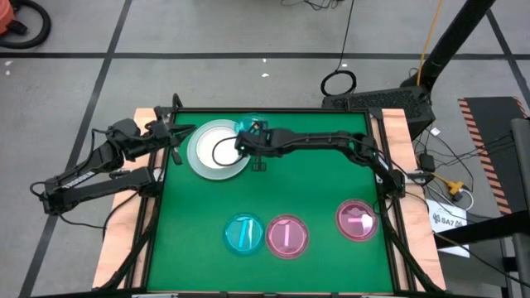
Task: Stack plastic plates
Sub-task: Stack the top blue plate on top of the white plate
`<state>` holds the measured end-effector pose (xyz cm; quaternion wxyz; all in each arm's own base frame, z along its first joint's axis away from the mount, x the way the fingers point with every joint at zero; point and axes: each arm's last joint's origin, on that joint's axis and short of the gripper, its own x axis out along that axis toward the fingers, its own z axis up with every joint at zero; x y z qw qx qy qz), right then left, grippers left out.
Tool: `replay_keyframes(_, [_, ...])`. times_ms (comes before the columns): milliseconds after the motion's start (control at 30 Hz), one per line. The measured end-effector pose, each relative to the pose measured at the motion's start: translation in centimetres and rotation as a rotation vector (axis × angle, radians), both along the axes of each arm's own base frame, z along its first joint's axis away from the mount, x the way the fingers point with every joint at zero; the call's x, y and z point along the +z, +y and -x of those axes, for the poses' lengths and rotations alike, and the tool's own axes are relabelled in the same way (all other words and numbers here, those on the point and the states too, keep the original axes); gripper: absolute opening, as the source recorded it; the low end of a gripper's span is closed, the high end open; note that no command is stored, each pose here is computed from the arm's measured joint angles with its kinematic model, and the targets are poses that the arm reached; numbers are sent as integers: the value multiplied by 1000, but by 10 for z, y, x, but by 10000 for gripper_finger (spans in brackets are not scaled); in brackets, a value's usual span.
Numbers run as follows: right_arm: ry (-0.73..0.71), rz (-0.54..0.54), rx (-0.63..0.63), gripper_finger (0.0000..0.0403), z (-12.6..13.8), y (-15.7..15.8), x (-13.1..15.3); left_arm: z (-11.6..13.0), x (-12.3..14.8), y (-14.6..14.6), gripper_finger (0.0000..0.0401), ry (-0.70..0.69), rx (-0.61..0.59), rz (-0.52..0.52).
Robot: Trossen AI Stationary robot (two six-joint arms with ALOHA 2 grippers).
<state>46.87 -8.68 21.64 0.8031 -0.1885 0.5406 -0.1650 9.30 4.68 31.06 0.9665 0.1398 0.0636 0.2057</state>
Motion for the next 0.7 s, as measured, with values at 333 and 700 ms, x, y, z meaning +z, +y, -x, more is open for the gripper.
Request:
replay_keyframes(333, [-188,14,127,0,-20,14,11,0,1,0,37,-7,0,-4])
replay_keyframes(700, [-302,-9,185,0,-28,14,18,0,2,0,37,-23,0,-12])
